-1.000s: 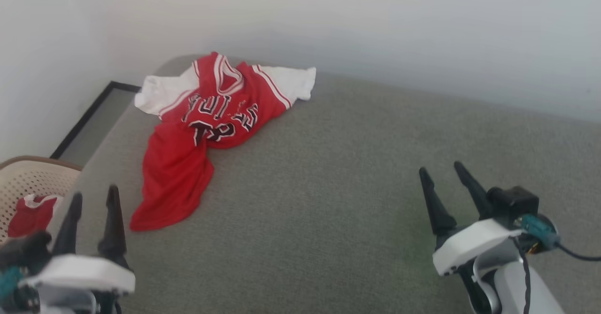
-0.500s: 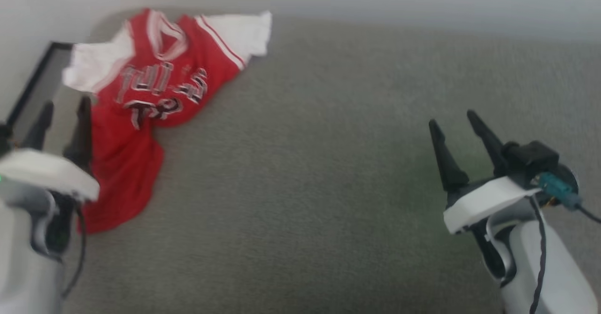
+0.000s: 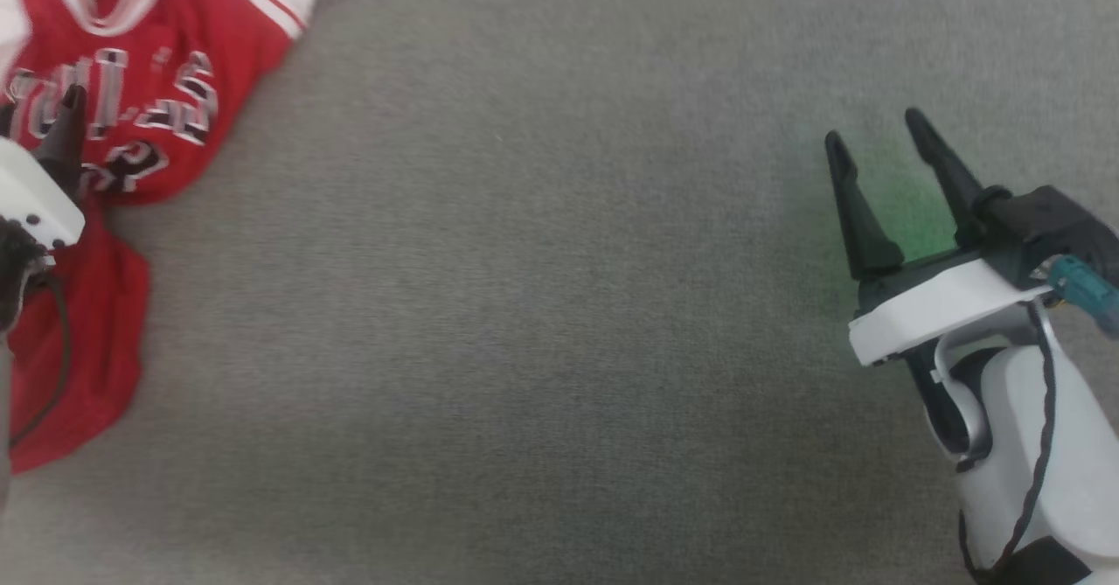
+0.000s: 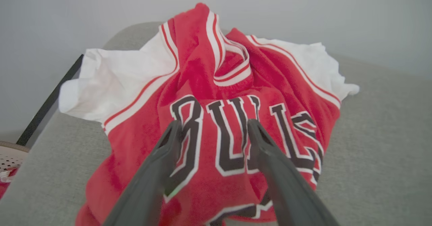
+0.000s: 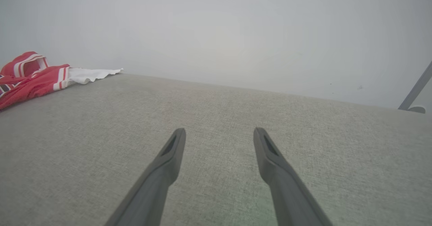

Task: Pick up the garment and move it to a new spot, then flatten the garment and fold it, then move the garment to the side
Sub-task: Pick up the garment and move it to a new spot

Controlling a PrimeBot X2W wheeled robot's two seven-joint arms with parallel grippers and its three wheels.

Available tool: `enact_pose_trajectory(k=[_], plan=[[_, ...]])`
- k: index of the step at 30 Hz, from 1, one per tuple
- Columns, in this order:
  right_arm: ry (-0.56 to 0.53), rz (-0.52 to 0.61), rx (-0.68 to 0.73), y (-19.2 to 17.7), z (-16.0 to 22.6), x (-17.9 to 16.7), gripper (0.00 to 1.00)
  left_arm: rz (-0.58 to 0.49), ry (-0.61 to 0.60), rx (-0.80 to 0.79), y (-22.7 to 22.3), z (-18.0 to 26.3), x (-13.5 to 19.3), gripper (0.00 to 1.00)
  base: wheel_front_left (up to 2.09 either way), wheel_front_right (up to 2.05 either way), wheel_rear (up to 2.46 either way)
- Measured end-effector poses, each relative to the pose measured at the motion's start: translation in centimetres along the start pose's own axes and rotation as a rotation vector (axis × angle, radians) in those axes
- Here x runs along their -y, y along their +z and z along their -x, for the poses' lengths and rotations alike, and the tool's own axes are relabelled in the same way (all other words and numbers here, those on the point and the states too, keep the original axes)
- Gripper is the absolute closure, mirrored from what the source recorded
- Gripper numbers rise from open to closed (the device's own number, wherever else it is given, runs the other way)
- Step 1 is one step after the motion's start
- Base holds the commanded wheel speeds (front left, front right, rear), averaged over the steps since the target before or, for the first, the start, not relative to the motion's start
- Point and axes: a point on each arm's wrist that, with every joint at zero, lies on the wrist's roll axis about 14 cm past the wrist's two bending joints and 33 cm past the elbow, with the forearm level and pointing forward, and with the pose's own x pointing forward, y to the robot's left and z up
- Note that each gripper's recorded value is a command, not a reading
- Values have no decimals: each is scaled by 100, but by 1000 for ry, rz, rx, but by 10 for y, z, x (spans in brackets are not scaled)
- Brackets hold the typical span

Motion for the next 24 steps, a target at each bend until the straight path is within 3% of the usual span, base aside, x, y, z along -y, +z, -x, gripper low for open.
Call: enact_pose_trajectory(k=[11,18,19,20,24], plan=[[-48,8,-72,-35,-4,26,0,-40,74,-429,-69,-46,-1,0,0,0,0],[-69,13,-78,-38,-3,35,0,-11,91,-465,-80,-55,-1,0,0,0,0],[-72,14,-77,-38,-3,36,0,-9,89,-454,-79,-55,-1,59,0,0,0],[-76,16,-75,-37,-3,38,0,-11,88,-431,-76,-56,-1,100,0,0,0],[-86,22,-54,-27,-3,39,0,-35,78,-350,-61,-55,1,100,0,0,0]])
